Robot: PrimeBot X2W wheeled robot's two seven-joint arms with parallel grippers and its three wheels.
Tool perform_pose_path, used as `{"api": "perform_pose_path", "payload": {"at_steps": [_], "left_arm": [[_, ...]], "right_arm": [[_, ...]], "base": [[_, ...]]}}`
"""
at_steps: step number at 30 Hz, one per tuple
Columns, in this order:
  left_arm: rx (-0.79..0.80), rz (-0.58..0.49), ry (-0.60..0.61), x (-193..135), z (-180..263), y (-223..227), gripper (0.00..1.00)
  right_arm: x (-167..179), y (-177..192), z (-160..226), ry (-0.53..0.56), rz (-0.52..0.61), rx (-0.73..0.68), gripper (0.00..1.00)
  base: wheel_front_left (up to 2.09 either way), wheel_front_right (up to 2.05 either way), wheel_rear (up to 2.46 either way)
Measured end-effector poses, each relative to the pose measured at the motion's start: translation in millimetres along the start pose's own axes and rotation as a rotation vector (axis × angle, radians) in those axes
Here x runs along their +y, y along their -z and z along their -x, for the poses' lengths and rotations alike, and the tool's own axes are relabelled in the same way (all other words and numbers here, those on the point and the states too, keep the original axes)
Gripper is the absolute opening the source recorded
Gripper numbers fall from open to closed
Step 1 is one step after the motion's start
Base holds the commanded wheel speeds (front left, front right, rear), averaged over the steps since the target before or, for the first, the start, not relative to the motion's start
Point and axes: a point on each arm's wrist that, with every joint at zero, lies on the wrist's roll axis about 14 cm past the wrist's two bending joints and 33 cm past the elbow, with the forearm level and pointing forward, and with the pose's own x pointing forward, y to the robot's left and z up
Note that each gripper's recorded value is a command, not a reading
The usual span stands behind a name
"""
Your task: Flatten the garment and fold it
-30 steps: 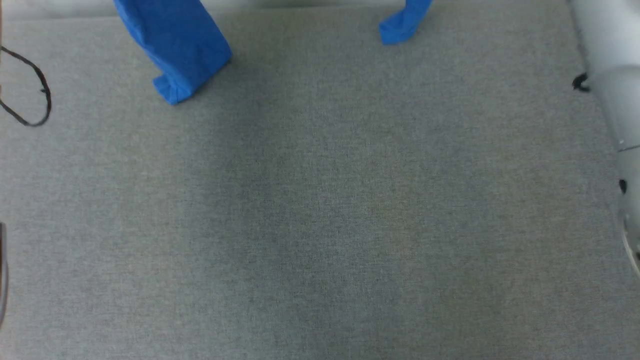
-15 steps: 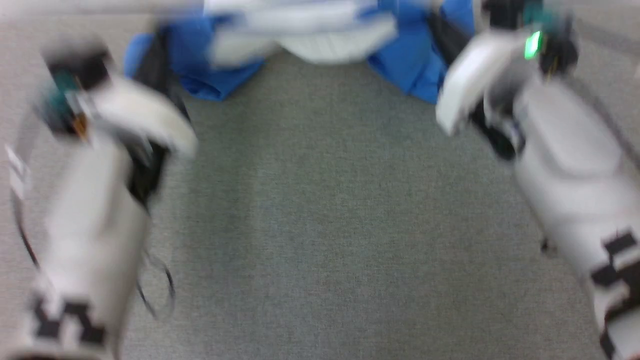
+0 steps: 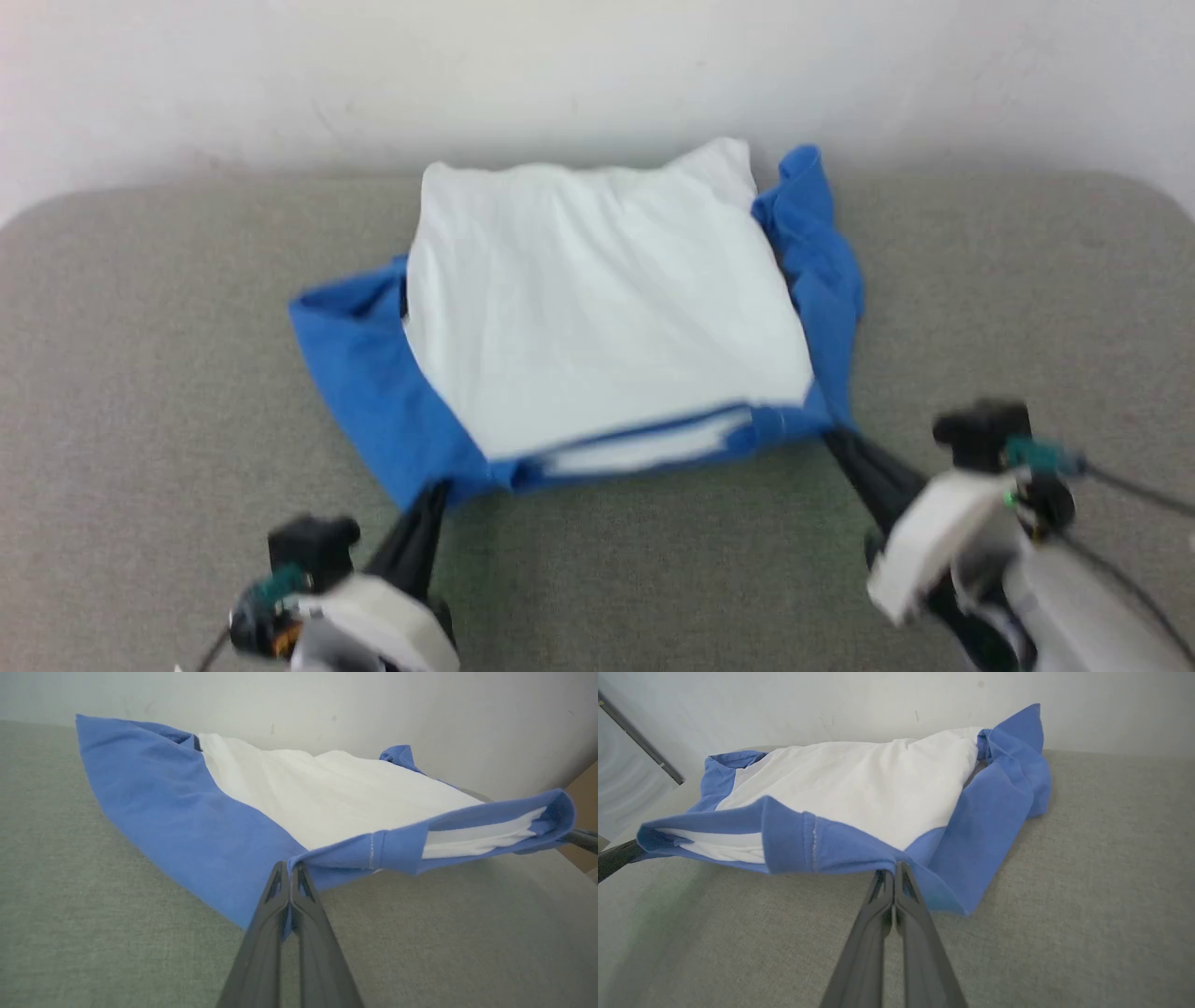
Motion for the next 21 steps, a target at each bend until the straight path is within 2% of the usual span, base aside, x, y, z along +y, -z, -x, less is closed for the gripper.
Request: {"api": "perform_pose_path", "payload": {"at_steps": [5,11,16,21], "left_arm": [[0.066,0.016,0.006,-16.7,44.9,14.9,0.0],[0.149,0.043,-0.023,-21.3,88.9,27.1,0.0],[0.264,0.085,-0.053,-20.9,114.7,45.4,0.0],[0.422,0.166,-0.075,-24.4,136.1,77.6,0.0]], "right_arm": [[7.0,28.2,59.8,0.064,-0.043,0.048,0.0],[33.8,55.9,117.0,0.134,-0.124,0.135,0.0],[44.4,76.5,147.5,0.193,-0.152,0.249,0.0],[38.2,101.1,162.0,0.248,-0.139,0.359,0.0]], "base": [[0.0,0.0,0.0],[0.0,0.0,0.0],[0.0,0.0,0.0],[0.0,0.0,0.0]]}}
